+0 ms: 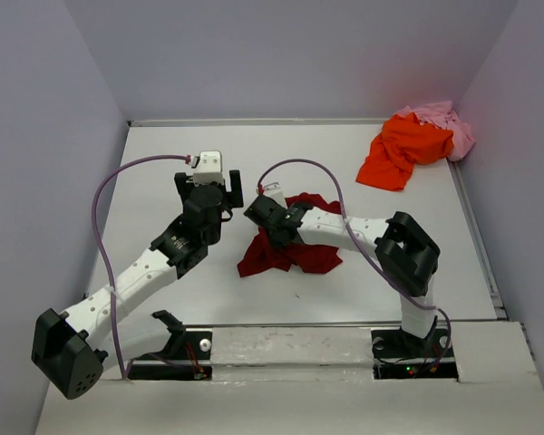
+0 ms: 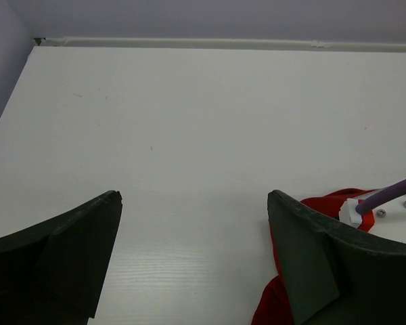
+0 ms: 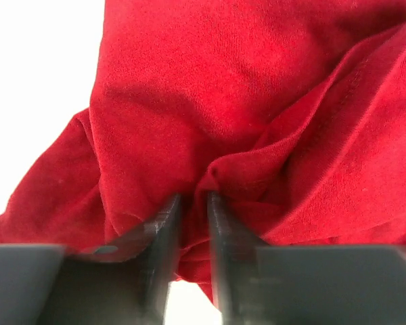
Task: Fold and stack the t-shirts
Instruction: Flatten out the tshirt
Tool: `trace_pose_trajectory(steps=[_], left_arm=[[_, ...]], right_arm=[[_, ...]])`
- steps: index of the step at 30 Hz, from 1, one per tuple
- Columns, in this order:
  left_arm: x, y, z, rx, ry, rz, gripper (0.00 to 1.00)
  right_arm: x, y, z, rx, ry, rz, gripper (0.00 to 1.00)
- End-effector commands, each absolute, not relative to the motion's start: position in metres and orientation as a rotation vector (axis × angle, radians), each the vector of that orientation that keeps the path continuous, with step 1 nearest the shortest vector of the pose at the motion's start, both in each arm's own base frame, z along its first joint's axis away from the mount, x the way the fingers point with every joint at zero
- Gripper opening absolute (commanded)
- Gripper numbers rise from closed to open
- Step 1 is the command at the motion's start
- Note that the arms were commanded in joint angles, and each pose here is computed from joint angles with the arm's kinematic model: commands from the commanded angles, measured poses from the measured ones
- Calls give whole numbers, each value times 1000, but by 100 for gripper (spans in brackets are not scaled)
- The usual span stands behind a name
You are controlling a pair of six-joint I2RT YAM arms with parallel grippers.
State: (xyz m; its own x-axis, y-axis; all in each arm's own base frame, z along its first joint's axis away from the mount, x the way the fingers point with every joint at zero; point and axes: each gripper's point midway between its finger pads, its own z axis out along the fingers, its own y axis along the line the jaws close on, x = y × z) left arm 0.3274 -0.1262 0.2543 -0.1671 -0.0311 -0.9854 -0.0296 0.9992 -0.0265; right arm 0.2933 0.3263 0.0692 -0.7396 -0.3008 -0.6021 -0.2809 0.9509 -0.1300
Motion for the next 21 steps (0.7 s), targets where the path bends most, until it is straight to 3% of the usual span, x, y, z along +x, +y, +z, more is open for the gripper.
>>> trace_pose_trajectory(steps=[1, 2, 3, 6, 14, 21], left_arm=[[327, -124, 278, -96, 1673, -33, 99], [327, -124, 278, -95, 1672, -35, 99], [328, -125, 278, -93, 1673, -35, 99], [328, -125, 278, -92, 1673, -37, 99], [327, -126, 277, -89, 1675, -38, 99], [328, -126, 277, -88, 1675, -37, 99]], right_arm=[[298, 337, 93, -384, 2389, 15, 46], [300, 335, 96, -385, 2379, 4, 57], [300, 333, 97, -383, 2378, -5, 62], [301, 330, 101, -381, 2369, -28, 68], [305, 320, 109, -352, 2341, -89, 69], [306, 320, 148, -331, 2297, -27, 68]])
